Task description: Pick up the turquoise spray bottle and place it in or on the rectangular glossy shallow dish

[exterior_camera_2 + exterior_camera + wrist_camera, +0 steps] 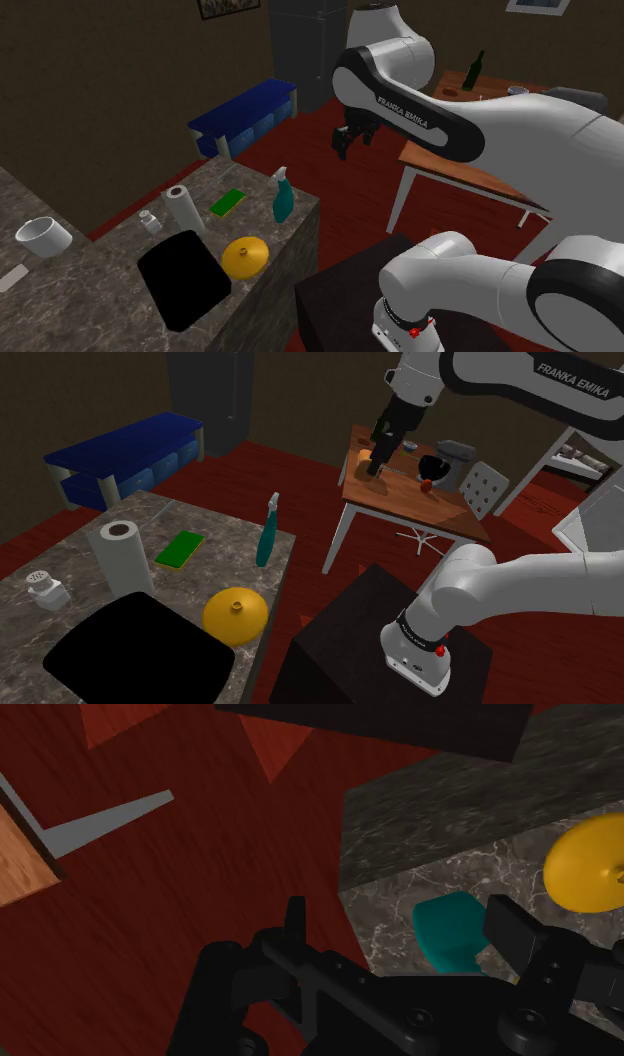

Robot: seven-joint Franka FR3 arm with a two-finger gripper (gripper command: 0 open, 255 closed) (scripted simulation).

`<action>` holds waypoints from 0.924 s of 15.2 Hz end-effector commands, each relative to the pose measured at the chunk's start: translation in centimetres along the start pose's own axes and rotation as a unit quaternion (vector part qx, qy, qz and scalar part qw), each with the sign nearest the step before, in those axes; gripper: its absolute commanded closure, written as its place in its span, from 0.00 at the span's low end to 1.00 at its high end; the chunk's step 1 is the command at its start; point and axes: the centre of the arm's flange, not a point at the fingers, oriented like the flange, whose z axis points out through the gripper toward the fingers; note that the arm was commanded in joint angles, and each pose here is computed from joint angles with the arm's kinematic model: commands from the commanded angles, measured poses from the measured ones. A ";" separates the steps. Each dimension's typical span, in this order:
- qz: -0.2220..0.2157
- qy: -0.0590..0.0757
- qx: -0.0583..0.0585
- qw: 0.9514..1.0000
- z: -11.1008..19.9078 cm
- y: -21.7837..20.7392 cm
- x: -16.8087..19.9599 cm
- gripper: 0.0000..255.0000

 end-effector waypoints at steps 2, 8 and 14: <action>0.022 0.007 -0.005 1.000 0.8 -1.2 -0.2 0.00; 0.150 0.047 -0.035 0.987 5.9 -8.3 0.0 0.00; 0.276 0.085 -0.064 0.955 11.3 -14.8 2.3 0.00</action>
